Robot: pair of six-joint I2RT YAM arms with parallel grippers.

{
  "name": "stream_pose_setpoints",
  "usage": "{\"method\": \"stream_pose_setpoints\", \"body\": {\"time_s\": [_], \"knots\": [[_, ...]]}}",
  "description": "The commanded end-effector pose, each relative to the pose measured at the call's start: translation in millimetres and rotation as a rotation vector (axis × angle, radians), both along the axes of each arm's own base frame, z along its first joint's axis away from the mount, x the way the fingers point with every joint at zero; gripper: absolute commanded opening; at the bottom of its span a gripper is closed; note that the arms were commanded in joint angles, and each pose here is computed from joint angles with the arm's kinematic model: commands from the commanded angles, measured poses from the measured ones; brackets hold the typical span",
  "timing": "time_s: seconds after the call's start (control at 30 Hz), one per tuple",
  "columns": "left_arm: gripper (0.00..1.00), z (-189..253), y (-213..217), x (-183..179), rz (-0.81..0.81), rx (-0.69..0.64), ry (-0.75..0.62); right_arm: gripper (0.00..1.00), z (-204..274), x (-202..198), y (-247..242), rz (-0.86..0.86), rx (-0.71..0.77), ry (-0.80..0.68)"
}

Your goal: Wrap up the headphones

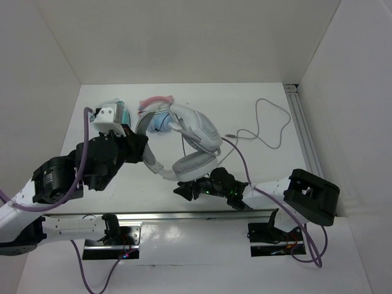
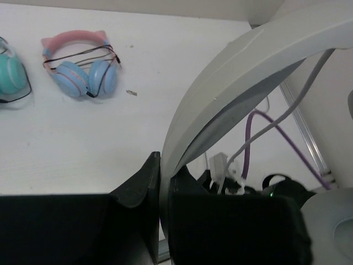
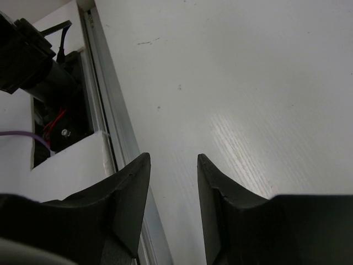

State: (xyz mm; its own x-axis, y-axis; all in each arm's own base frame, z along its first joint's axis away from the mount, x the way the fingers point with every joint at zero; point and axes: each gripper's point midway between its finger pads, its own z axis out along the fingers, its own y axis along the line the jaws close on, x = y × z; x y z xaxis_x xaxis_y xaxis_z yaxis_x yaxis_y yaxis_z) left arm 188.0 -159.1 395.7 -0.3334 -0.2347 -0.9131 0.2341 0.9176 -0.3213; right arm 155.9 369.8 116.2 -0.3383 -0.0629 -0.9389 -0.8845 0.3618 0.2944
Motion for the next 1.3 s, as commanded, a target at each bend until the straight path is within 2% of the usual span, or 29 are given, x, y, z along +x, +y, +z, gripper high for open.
{"method": "stream_pose_setpoints", "body": {"time_s": [0.0, 0.17, 0.2, 0.27, 0.3, 0.43, 0.5, 0.6, 0.87, 1.03, 1.07, 1.1, 1.17, 1.2, 1.23, 1.27], "knots": [[0.0, 46.2, 17.7, 17.8, 0.236, -0.245, -0.05, 0.47, 20.1, -8.4, 9.3, 0.051, 0.104, -0.021], [0.0, 63.6, 27.2, 41.3, 0.379, -0.232, -0.079, 0.45, 3.7, -35.3, 8.1, 0.077, 0.075, -0.01], [0.0, 60.2, 32.6, 58.1, 0.442, -0.205, -0.07, 0.45, 3.3, -39.1, 7.1, 0.077, 0.074, -0.011], [0.0, 72.8, 32.9, 70.6, 0.419, -0.225, -0.059, 0.45, -0.4, -50.0, 4.3, 0.089, 0.073, -0.013], [0.0, 70.6, 38.8, 86.9, 0.448, -0.225, -0.04, 0.45, -4.0, -49.3, 1.7, 0.08, 0.064, -0.011], [0.0, 85.3, 58.6, 115.7, 0.49, -0.243, -0.037, 0.45, -12.8, -61.0, -0.1, 0.085, 0.048, 0.001], [0.0, 81.7, 48.2, 130.4, 0.454, -0.259, -0.004, 0.45, -20.0, -64.4, 1.8, 0.087, 0.038, 0.015], [0.0, 68.7, 52.2, 137.7, 0.495, -0.274, 0.029, 0.45, -23.0, -70.6, 6.9, 0.103, 0.036, 0.027], [0.0, 16.8, 70.7, 156.1, 0.587, -0.291, 0.122, 0.46, -17.7, -105.5, 39.4, 0.278, 0.078, 0.065], [0.0, 26.0, 88.7, 159.0, 0.626, -0.33, 0.099, 0.51, -42.2, -121.4, 49.2, 0.321, 0.033, 0.094], [0.0, 27.7, 90.2, 161.3, 0.626, -0.333, 0.104, 0.51, -42.5, -121.2, 50.4, 0.322, 0.041, 0.091], [0.0, 31.1, 92.8, 161.6, 0.626, -0.342, 0.099, 0.56, -44.6, -119.9, 51.0, 0.311, 0.043, 0.1], [0.0, 30.3, 99.5, 166.1, 0.632, -0.337, 0.104, 0.56, -42.7, -119.8, 53.4, 0.311, 0.066, 0.101], [0.0, 31.5, 102.1, 168.8, 0.64, -0.339, 0.101, 0.54, -47.3, -124.1, 51.3, 0.319, 0.057, 0.104], [0.0, 31.0, 104.7, 169.2, 0.638, -0.329, 0.103, 0.46, -47.4, -122.6, 51.4, 0.31, 0.057, 0.103], [0.0, 27.6, 104.2, 171.8, 0.637, -0.315, 0.11, 0.32, -40.9, -123.8, 50.2, 0.304, 0.071, 0.095]]}}
